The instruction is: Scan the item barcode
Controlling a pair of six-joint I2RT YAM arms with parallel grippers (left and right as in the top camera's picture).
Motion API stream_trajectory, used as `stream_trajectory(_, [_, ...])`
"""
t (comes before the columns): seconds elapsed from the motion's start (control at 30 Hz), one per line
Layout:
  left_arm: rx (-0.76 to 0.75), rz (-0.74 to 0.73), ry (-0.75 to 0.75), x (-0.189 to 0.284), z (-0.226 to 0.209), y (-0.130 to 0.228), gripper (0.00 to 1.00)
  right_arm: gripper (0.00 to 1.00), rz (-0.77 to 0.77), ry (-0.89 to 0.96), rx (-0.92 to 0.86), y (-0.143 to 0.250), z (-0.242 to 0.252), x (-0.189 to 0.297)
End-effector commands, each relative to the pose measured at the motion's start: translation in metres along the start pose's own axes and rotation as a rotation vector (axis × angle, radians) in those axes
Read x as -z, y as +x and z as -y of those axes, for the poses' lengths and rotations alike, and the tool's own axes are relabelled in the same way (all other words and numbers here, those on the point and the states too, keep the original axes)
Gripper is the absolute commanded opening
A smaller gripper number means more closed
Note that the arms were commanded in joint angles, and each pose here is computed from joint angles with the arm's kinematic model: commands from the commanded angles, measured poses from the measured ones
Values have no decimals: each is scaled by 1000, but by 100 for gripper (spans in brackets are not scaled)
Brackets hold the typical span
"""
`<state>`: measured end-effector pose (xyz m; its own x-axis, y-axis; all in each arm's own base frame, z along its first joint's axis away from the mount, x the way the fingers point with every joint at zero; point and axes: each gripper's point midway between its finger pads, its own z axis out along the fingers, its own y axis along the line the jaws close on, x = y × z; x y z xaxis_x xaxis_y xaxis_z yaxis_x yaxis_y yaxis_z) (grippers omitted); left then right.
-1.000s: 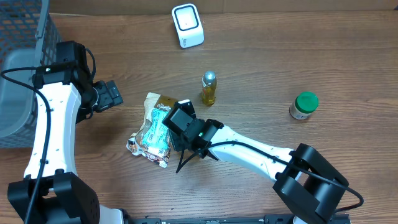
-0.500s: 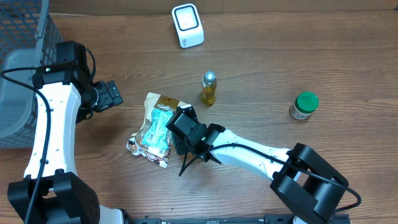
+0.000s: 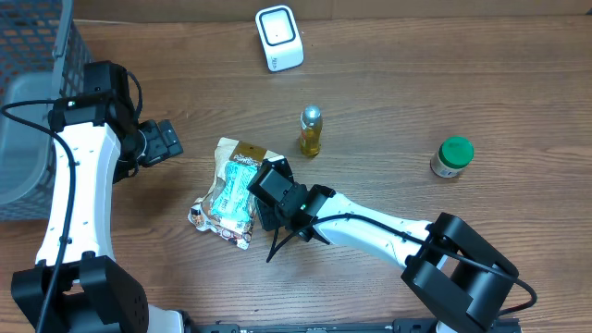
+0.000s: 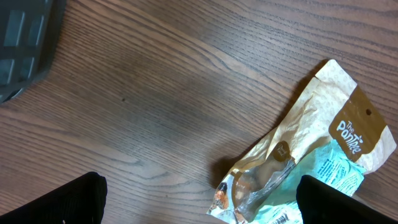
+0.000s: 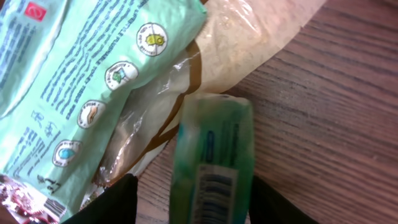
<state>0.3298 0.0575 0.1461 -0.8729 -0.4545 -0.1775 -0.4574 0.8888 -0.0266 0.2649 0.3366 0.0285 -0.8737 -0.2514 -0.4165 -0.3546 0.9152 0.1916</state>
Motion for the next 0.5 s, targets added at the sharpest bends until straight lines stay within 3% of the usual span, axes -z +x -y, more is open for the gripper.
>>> stream_trajectory(0.0, [-1, 3, -1, 0, 0, -1, 100, 40, 7, -5, -2, 0, -2, -1])
stream_trajectory(0.03, [-1, 3, -2, 0, 0, -1, 100, 26, 8, -5, -2, 0, -2, -1])
stream_trajectory(0.07, [-1, 3, -2, 0, 0, -1, 100, 18, 7, -5, -2, 0, -2, -1])
stream_trajectory(0.13, [-1, 3, -2, 0, 0, -1, 100, 13, 8, -5, -2, 0, -2, -1])
stream_trajectory(0.17, [-1, 3, -2, 0, 0, -1, 100, 19, 8, -6, -2, 0, -2, -1])
stream_trajectory(0.23, [-1, 3, -2, 0, 0, -1, 100, 58, 13, -9, -2, -1, -3, -1])
stream_trajectory(0.47, [-1, 3, -2, 0, 0, -1, 100, 63, 120, 27, -5, -24, 0, 1])
